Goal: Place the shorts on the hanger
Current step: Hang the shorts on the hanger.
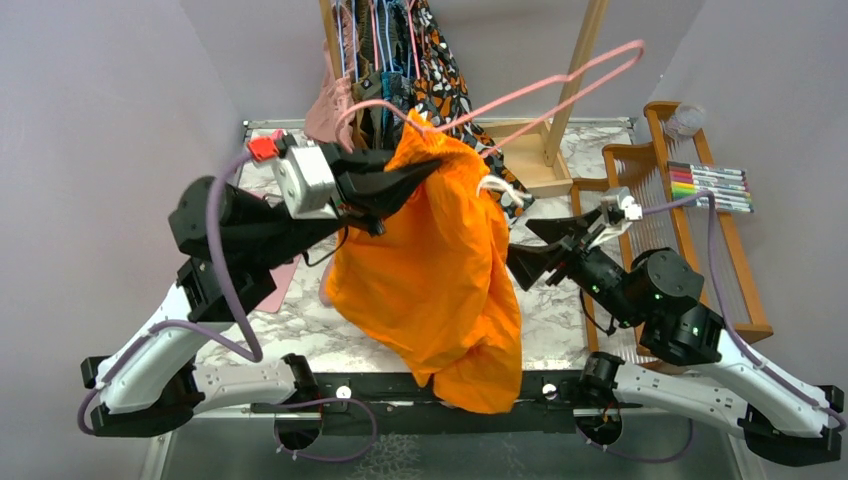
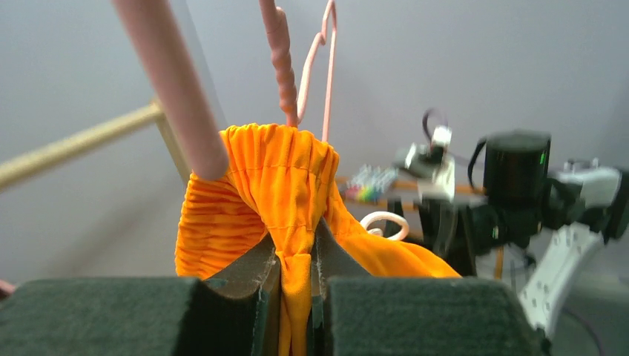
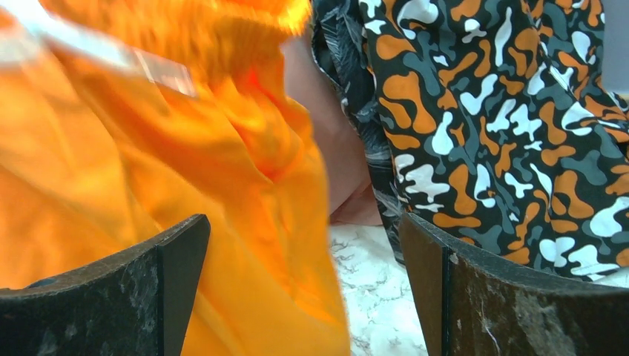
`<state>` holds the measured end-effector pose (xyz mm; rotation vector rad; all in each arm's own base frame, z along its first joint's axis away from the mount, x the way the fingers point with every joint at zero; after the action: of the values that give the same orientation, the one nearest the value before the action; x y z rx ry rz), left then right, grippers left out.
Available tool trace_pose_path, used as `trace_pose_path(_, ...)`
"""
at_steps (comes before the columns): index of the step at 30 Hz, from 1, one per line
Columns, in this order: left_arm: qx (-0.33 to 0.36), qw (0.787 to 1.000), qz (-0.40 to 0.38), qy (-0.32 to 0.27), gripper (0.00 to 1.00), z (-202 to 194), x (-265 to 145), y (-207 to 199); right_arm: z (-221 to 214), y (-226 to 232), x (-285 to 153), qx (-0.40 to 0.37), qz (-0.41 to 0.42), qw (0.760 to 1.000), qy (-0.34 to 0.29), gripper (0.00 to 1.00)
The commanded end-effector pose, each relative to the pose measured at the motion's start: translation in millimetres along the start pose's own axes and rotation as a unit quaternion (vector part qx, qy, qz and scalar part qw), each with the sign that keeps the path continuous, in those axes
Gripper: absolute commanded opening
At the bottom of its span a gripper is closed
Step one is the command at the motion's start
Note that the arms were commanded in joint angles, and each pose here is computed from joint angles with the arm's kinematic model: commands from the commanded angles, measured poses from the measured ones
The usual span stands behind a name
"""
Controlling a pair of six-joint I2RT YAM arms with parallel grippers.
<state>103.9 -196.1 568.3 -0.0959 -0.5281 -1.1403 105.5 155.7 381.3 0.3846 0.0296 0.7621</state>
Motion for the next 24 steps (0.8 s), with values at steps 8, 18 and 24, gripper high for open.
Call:
trace_pose_path(8, 0.044, 0.998, 0.039, -0.034, 0.0, 24, 6, 14, -24, -11, 3, -0.018, -0.024, 0.999, 0.016, 1.0)
trace_pose_path(18, 0.061, 0.997, 0.035, -0.005, 0.0, 2, 30, 17, -42, -17, 9, -0.013, -0.051, 0.998, 0.043, 1.0)
trace_pose_path(24, -0.025, 0.994, 0.074, 0.082, 0.0, -79, -61, -5, -63, -28, -1, -0.01, -0.068, 0.995, 0.067, 1.0)
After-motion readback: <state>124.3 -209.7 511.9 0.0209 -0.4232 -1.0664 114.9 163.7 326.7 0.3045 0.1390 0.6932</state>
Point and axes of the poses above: each gripper's point midway between its finger pads, its own x axis out along the fingers, its own y axis along the line the jaws close on, z = x × y, the point moved 8 cm from there along -x, back along the fingers, and after that the axes turned 1 degree about -x, right-handed, at the moved point
